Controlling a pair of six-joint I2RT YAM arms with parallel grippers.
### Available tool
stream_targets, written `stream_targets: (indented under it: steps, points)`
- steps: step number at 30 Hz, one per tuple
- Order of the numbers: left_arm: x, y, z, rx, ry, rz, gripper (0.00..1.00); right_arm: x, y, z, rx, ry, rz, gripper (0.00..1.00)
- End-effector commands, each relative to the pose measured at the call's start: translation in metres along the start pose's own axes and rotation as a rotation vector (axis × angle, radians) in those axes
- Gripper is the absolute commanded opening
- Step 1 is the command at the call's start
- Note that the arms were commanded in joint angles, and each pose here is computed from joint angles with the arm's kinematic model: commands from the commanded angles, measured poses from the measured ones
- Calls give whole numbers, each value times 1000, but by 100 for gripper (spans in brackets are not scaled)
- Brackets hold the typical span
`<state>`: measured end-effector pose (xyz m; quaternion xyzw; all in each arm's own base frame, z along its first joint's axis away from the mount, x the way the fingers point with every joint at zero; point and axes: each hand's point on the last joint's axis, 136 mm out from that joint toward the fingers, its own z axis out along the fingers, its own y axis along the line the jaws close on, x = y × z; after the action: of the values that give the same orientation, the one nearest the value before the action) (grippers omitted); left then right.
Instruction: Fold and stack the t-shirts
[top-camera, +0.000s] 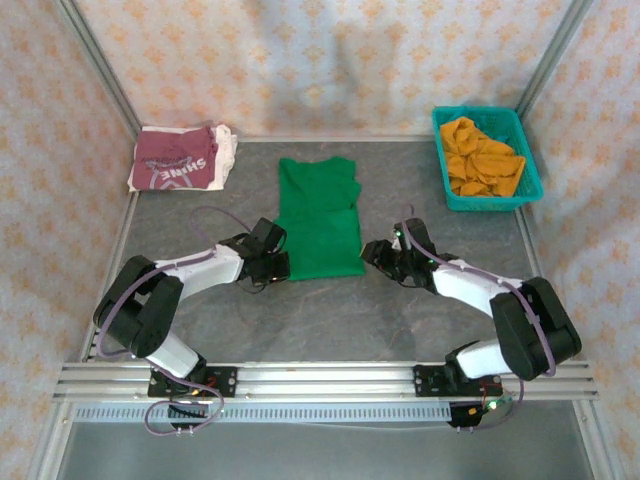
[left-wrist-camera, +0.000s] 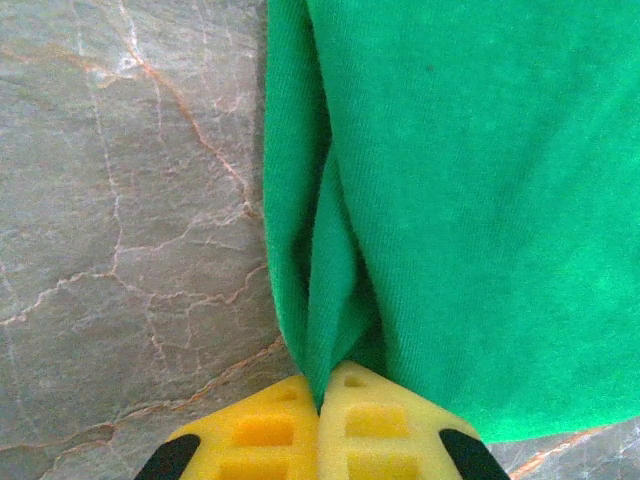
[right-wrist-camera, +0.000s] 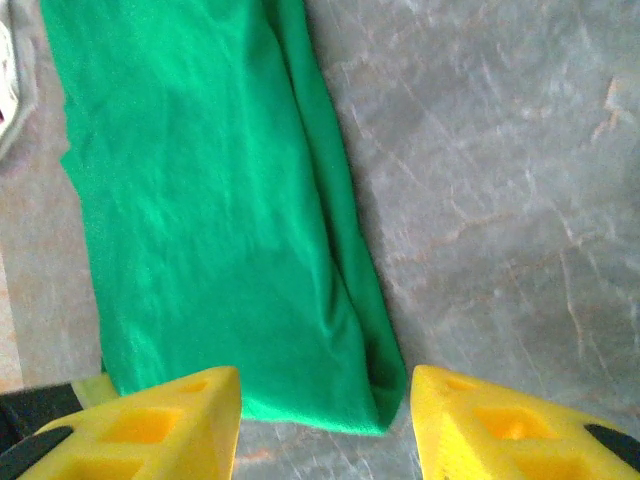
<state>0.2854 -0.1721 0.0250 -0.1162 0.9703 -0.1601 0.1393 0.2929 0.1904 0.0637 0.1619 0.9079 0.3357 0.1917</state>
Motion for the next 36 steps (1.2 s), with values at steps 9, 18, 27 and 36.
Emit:
stream_targets:
  steps: [9,18,27,36]
  points:
    - [0,14,-3,-32,-30,21,0,28,3,26,-36,144,24,49]
    - [2,15,-1,-23,-23,19,0,20,18,35,-77,116,53,45]
    - [2,15,0,-25,-17,21,0,24,29,36,-81,125,72,42]
    - [3,18,-1,-30,-21,18,0,22,27,37,-60,107,68,21]
